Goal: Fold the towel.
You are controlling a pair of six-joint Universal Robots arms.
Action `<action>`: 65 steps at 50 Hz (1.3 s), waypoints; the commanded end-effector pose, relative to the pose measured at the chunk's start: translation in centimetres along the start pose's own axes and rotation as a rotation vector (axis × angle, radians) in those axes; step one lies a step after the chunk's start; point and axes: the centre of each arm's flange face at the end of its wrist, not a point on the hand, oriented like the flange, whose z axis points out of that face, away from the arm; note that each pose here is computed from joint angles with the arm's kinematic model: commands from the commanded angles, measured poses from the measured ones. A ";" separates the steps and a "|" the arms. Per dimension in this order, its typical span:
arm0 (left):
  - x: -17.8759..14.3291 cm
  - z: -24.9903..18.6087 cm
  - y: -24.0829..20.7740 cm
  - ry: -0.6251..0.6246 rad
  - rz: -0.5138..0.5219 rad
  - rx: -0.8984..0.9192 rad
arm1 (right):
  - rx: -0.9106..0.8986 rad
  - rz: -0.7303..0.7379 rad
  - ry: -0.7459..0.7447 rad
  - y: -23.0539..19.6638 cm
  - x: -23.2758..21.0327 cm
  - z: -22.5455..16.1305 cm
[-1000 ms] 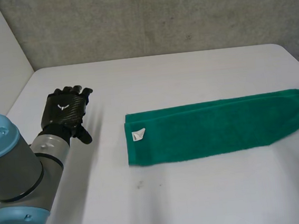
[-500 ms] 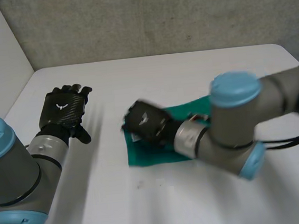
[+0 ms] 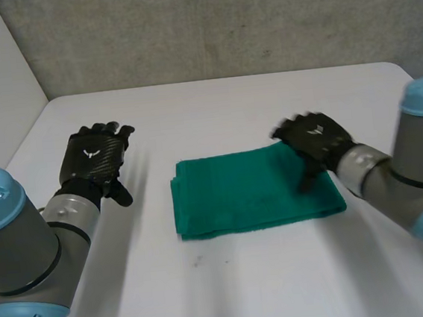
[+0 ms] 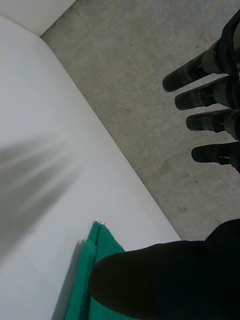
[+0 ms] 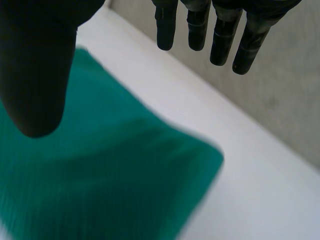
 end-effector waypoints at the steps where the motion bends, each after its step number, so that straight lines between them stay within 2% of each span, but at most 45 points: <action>1: 0.7 -0.3 -0.2 0.021 0.002 0.008 | -0.144 0.038 0.030 5.2 3.3 -1.2; 9: 1.2 -0.6 -0.3 0.033 0.003 0.010 | -0.192 0.075 0.020 7.7 3.8 -0.7; 18: 1.1 -0.6 -0.5 0.027 0.003 0.014 | -0.147 0.062 0.052 6.7 4.7 0.0; 21: 1.0 -0.7 -0.8 0.024 0.002 0.026 | -0.100 0.042 0.059 5.0 4.8 0.6; 25: 0.8 -0.6 -1.4 0.019 0.001 0.045 | -0.015 0.022 -0.016 2.0 1.6 1.3; 26: 0.8 -0.6 -1.6 0.019 0.000 0.052 | 0.056 0.009 -0.082 -0.6 -1.2 1.7; 29: 0.6 -0.7 -2.2 0.010 -0.001 0.070 | 0.101 0.002 -0.131 -2.3 -3.1 1.6; 31: 0.4 -0.7 -2.7 0.007 -0.002 0.083 | 0.162 -0.009 -0.228 -4.8 -6.7 1.0; 34: 0.3 -0.7 -3.1 0.003 -0.003 0.097 | 0.177 -0.020 -0.326 -5.3 -10.0 0.7; 37: 0.3 -0.7 -3.3 0.001 -0.011 0.104 | 0.151 -0.041 -0.449 -3.7 -14.8 1.0; 40: 0.3 -0.6 -3.5 0.002 -0.023 0.112 | 0.147 -0.051 -0.460 -3.3 -16.0 1.6; 48: 0.7 0.5 -4.5 0.020 -0.095 0.136 | 0.153 0.035 -0.259 -5.3 -13.3 2.2; 53: 4.0 1.6 -4.3 0.119 -0.148 0.093 | 0.130 0.188 -0.118 -5.6 -8.5 2.6; 56: 5.7 2.2 -3.4 0.163 -0.181 0.028 | 0.110 0.262 -0.113 -5.0 -7.3 2.8; 59: 6.6 2.4 -2.8 0.187 -0.203 -0.012 | 0.101 0.285 -0.127 -4.7 -7.0 3.0; 62: 9.0 2.3 -1.1 0.244 -0.239 -0.108 | 0.069 0.295 -0.136 -4.0 -6.7 3.1; 65: 9.8 2.7 1.2 0.247 -0.229 -0.196 | -0.037 0.319 -0.136 -1.0 -6.6 4.5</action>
